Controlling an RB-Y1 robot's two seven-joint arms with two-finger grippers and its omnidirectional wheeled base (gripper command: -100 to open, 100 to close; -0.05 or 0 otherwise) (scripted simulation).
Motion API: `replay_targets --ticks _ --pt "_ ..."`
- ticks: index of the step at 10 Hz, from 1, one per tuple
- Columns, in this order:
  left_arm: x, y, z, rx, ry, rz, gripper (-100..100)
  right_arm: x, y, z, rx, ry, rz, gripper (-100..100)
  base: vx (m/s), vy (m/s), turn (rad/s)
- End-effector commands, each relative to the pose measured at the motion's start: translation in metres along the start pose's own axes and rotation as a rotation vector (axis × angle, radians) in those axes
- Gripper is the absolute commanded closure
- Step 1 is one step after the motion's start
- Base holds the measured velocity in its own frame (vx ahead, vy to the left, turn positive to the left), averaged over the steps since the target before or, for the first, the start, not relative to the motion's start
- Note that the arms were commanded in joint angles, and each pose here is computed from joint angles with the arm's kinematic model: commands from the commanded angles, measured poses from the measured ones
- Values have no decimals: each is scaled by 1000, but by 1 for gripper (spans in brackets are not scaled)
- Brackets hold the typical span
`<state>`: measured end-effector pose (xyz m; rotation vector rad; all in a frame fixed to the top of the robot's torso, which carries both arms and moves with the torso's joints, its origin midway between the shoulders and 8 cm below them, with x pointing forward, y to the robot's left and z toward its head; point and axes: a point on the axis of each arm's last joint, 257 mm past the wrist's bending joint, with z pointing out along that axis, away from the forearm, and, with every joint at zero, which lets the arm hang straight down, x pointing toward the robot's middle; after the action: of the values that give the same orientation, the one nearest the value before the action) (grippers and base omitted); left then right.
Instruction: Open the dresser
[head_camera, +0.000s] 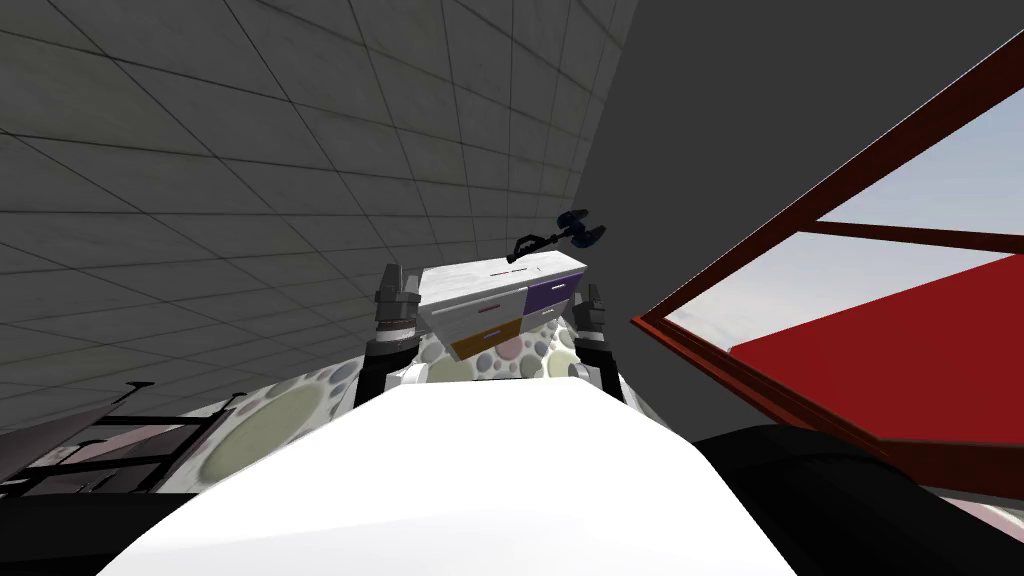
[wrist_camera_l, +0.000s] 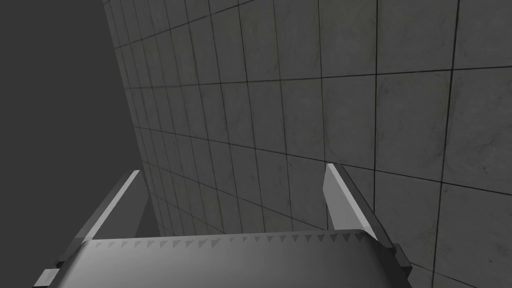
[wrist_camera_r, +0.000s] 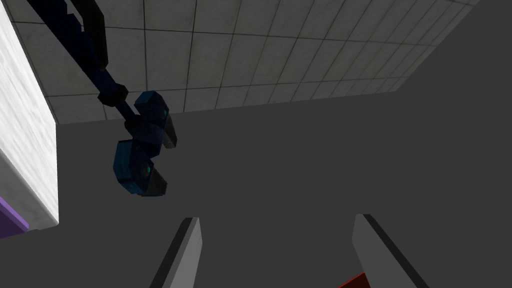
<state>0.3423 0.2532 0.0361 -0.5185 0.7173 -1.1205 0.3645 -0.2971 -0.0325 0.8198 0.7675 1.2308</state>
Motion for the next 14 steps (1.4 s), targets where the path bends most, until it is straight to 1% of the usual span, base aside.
replay_targets --ticks 1,9,10,12,14 --pt "0 0 0 0 0 0 0 0 0 0 0 0 0 0 0 0 0" --pt "0 0 0 0 0 0 0 0 0 0 0 0 0 0 0 0 0" --pt "0 0 0 0 0 0 0 9 -11 -1 30 46 -55 -100 10 10 98" --pt "0 0 0 0 0 0 0 18 -26 -3 71 91 -125 -100 11 15 109" --pt "0 0 0 0 0 0 0 28 -47 -6 124 136 -204 -100 20 22 144"
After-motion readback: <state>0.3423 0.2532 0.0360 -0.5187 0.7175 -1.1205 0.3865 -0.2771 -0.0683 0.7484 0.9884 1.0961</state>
